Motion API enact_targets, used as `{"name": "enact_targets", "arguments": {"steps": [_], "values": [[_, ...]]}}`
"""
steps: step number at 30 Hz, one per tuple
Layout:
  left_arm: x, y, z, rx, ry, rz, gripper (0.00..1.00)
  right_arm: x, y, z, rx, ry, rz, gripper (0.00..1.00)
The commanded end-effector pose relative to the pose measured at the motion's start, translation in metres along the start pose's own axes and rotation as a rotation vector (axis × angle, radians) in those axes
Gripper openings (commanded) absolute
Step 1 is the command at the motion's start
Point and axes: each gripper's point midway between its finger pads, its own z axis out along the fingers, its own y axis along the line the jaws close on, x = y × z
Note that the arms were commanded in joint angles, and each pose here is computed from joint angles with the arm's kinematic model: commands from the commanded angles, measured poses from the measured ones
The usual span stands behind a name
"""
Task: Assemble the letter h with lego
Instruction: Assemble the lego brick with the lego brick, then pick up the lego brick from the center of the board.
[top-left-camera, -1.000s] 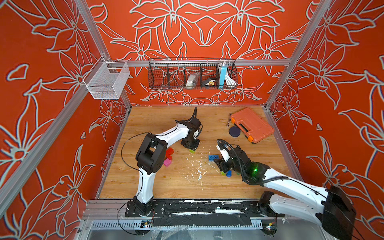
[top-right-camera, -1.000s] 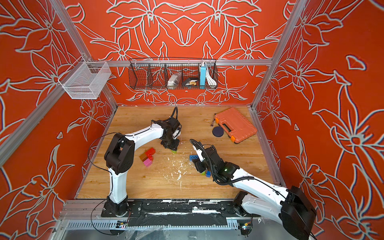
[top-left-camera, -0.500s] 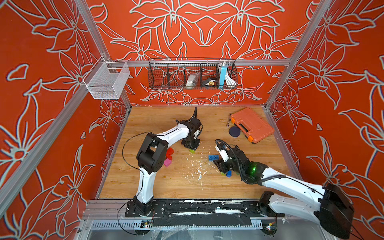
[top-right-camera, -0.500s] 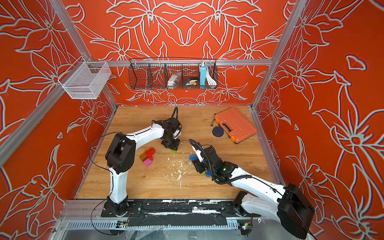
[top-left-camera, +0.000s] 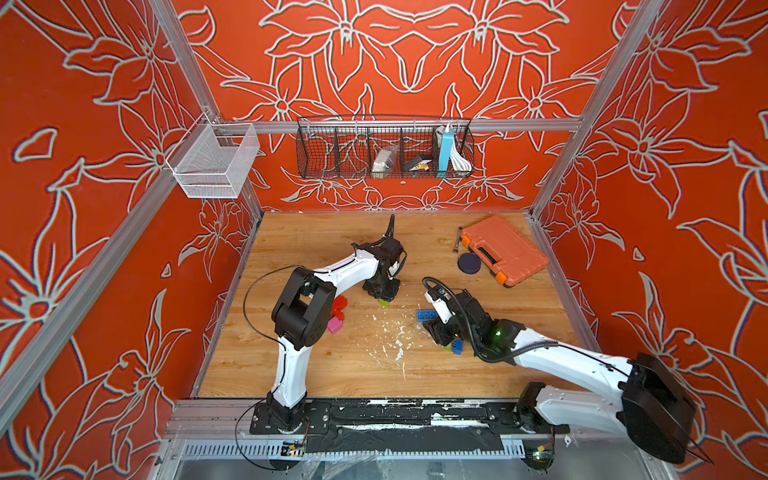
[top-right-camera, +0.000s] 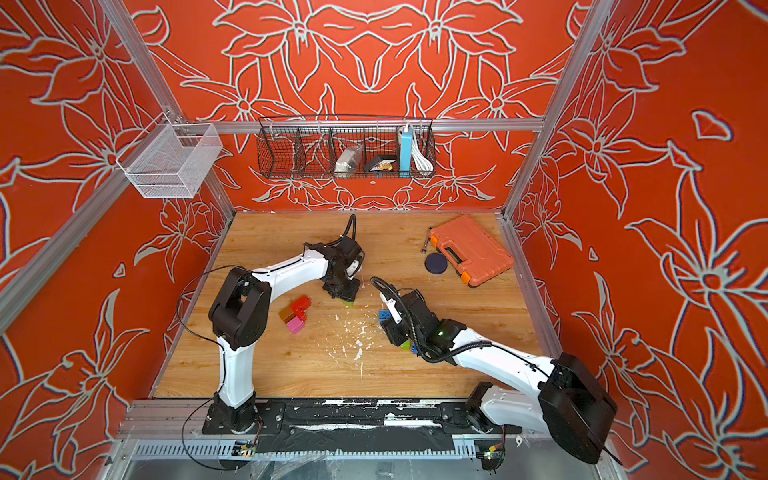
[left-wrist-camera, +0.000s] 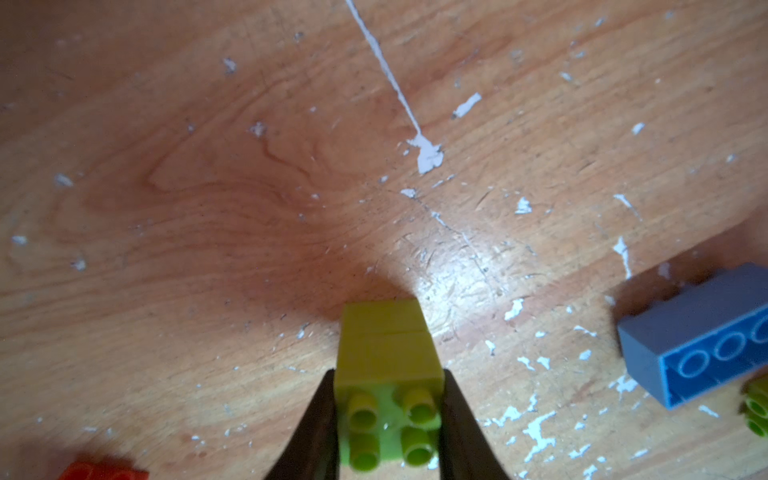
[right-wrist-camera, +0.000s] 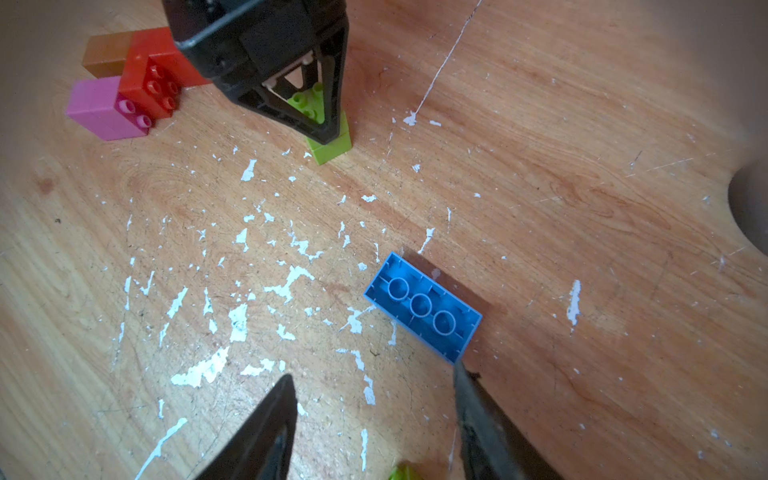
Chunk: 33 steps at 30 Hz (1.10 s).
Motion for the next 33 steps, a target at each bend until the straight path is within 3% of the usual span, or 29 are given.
{"name": "enact_targets", "arguments": {"steps": [1,5,6,9,24,33], "values": [[0.045,0.021,0.046,-0.086,0.166,-0.027,0.26,-0.008,-0.008,-0.001,0.047,0.005,0.036,0.62],[0.049,0.019,0.049,-0.07,0.191,-0.015,0.29,0.0,-0.016,0.001,0.064,0.079,0.04,0.65],[0.05,0.017,0.047,-0.057,0.191,-0.009,0.3,0.002,-0.016,0.003,0.036,0.1,0.044,0.72],[0.044,0.017,0.036,-0.047,0.144,0.018,0.33,0.009,-0.013,0.01,-0.068,0.17,0.048,0.79],[0.031,0.003,-0.018,0.138,0.02,0.108,0.48,0.015,-0.015,0.048,-0.16,0.44,-0.094,0.83],[0.027,0.014,-0.066,0.212,-0.114,0.125,0.55,0.028,-0.007,0.056,-0.223,0.502,-0.122,0.75]]}}
